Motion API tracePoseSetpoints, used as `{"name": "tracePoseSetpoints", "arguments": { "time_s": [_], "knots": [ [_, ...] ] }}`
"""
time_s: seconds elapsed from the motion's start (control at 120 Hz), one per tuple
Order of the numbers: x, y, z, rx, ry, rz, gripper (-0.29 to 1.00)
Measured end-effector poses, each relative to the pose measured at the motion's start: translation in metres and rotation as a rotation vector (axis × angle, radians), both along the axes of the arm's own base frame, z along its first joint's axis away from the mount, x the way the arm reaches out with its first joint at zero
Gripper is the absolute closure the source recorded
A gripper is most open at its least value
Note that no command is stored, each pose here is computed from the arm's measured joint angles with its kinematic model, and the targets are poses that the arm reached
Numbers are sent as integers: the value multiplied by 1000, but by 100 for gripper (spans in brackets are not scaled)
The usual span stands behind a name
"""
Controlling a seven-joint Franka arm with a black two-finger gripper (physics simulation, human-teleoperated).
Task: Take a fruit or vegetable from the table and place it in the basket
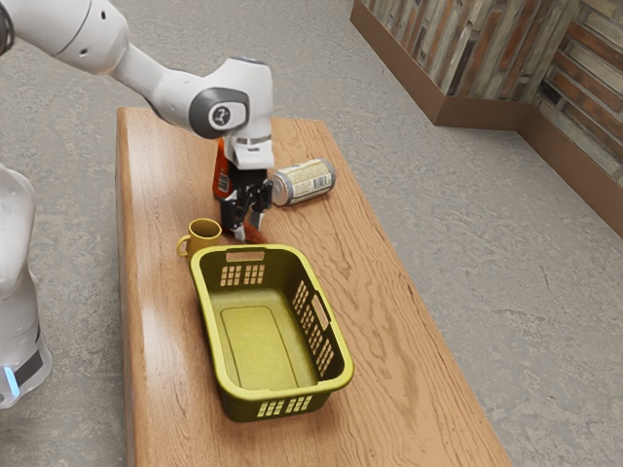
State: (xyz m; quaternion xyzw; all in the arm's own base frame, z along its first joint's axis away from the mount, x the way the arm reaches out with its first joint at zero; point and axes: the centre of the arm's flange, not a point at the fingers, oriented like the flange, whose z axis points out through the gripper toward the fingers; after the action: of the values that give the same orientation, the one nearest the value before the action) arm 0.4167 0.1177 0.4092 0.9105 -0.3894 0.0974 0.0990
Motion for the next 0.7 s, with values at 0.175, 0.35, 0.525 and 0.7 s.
{"name": "tracePoseSetpoints", "arguments": {
  "time_s": [0.175, 0.35, 0.525, 0.7],
  "knots": [
    [-1, 0, 3, 0, -7, 0, 47],
    [0, 1, 5, -4, -14, 7, 50],
    [1, -2, 11, -6, -31, 5, 51],
    [9, -27, 70, 11, -158, -43, 52]
  ]
}}
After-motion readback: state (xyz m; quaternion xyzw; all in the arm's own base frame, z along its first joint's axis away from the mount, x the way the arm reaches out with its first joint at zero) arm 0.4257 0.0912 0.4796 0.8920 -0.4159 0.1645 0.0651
